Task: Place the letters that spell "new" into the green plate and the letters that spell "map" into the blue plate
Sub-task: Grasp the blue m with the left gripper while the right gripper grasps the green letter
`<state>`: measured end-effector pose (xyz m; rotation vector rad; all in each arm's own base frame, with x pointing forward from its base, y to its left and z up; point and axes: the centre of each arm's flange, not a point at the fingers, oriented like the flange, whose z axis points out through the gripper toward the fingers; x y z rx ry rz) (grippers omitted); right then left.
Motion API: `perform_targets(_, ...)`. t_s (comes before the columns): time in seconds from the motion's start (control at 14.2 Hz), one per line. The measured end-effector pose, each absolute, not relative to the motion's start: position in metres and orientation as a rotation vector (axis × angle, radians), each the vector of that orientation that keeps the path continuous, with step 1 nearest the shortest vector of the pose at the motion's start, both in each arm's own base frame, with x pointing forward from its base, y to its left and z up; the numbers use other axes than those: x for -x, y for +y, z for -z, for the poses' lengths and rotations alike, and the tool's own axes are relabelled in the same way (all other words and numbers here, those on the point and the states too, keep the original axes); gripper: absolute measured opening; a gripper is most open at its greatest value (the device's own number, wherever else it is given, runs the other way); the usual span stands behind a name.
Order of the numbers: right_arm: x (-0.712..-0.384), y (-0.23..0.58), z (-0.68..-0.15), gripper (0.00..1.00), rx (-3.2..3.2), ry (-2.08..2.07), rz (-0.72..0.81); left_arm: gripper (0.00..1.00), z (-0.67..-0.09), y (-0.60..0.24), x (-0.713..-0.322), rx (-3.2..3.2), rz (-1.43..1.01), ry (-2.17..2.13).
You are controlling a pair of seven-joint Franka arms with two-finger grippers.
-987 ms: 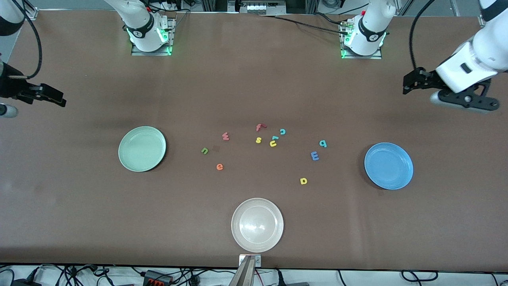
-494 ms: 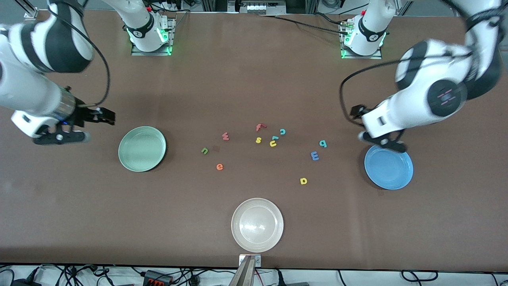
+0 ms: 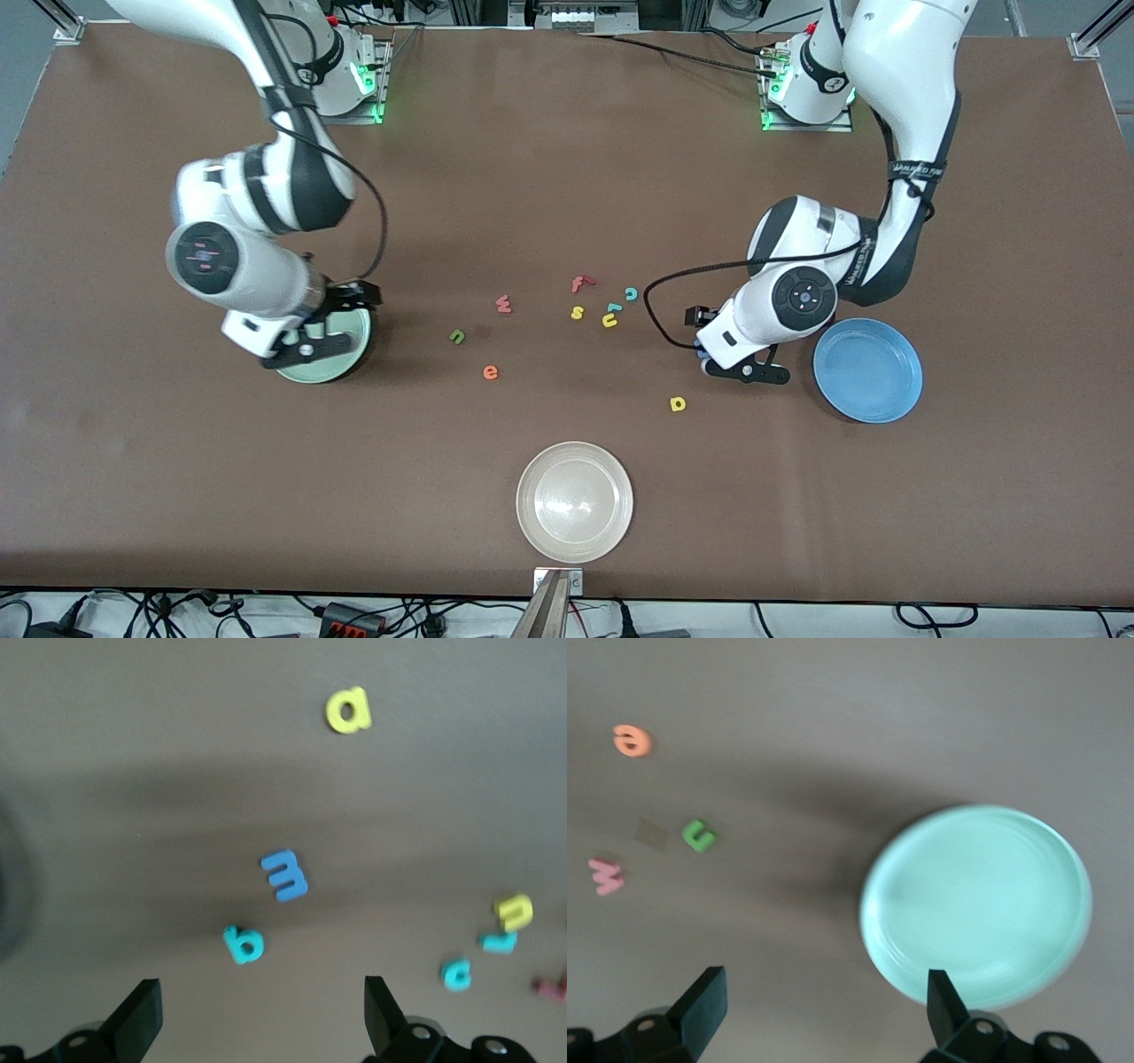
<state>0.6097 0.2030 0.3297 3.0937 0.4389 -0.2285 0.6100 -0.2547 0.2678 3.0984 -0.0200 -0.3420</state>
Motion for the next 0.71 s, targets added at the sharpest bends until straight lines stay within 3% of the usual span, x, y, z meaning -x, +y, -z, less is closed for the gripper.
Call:
perform_targets(0.35,-0.608,0.266,-0.268,0.96,-3.071,0.541,0.146,1.0,-0.213,-0.261,-0.612,-3.107,0.322,0.228)
perform_targets(0.49,-0.607,0.283,-0.247,0.78,-3.065,0.568,0.114,1.0,-0.194,-0.257,-0.611,-3.112,0.342,0.24)
perform_targets(0.63,-0.603,0.299,-0.229,0.77,-3.061,0.597,0.079,0.97,-0.19,-0.257,-0.61,-3.113,0.348,0.239)
perform_targets(0.71,-0.602,0.303,-0.221,0.77,-3.058,0.6,0.076,0.87,-0.189,-0.258,-0.61,-3.114,0.35,0.238)
